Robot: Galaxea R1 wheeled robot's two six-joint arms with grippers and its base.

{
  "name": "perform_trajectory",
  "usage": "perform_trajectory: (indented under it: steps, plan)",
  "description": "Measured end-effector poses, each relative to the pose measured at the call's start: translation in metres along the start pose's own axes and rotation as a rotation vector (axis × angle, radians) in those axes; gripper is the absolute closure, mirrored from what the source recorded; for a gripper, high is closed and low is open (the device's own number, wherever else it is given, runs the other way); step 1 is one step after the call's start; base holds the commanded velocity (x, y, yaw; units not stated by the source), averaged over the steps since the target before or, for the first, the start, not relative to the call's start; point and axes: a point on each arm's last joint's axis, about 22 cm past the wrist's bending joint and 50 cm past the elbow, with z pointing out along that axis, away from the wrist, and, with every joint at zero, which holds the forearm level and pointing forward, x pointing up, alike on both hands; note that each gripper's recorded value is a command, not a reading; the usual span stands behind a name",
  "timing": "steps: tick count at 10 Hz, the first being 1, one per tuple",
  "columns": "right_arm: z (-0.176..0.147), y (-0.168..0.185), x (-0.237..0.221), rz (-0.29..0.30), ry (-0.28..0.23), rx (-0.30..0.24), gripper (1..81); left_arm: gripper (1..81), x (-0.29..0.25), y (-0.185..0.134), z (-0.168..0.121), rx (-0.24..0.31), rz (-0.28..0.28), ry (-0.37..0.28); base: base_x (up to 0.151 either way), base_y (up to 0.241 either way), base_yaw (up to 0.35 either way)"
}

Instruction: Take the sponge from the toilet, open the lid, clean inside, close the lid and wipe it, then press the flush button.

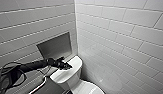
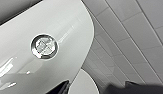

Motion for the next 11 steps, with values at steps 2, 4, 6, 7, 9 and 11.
perform_trajectory:
  steps: [2, 4, 6, 7, 9, 11]
  plan:
    - [0.0, -0.002, 0.0, 0.002, 0.001, 0.005, 81.1, 81.1, 0.008, -0.002, 0.012, 0.02, -0.013, 0.002, 0.0, 0.0, 0.0]
    - [0.0, -0.003, 0.001, 0.01, 0.006, 0.005, 81.1, 81.1, 0.021, 0.006, 0.027, 0.029, -0.018, 0.01, 0.0, 0.0, 0.0]
    - [0.0, -0.004, 0.001, 0.012, 0.006, 0.006, 81.1, 81.1, 0.039, 0.015, 0.031, 0.042, -0.005, 0.031, 0.0, 0.0, 0.0]
    - [0.0, -0.003, -0.001, 0.016, 0.002, 0.005, 81.1, 81.1, 0.048, 0.012, 0.033, 0.057, -0.003, 0.044, 0.0, 0.0, 0.0]
    - [0.0, -0.001, -0.016, 0.039, -0.032, -0.003, 81.1, 81.1, 0.052, -0.017, 0.054, 0.11, -0.019, 0.039, 0.0, 0.0, 0.0]
    - [0.0, -0.001, -0.022, 0.055, -0.055, -0.005, 81.1, 81.1, 0.047, -0.038, 0.079, 0.149, -0.027, 0.017, 0.0, 0.0, 0.0]
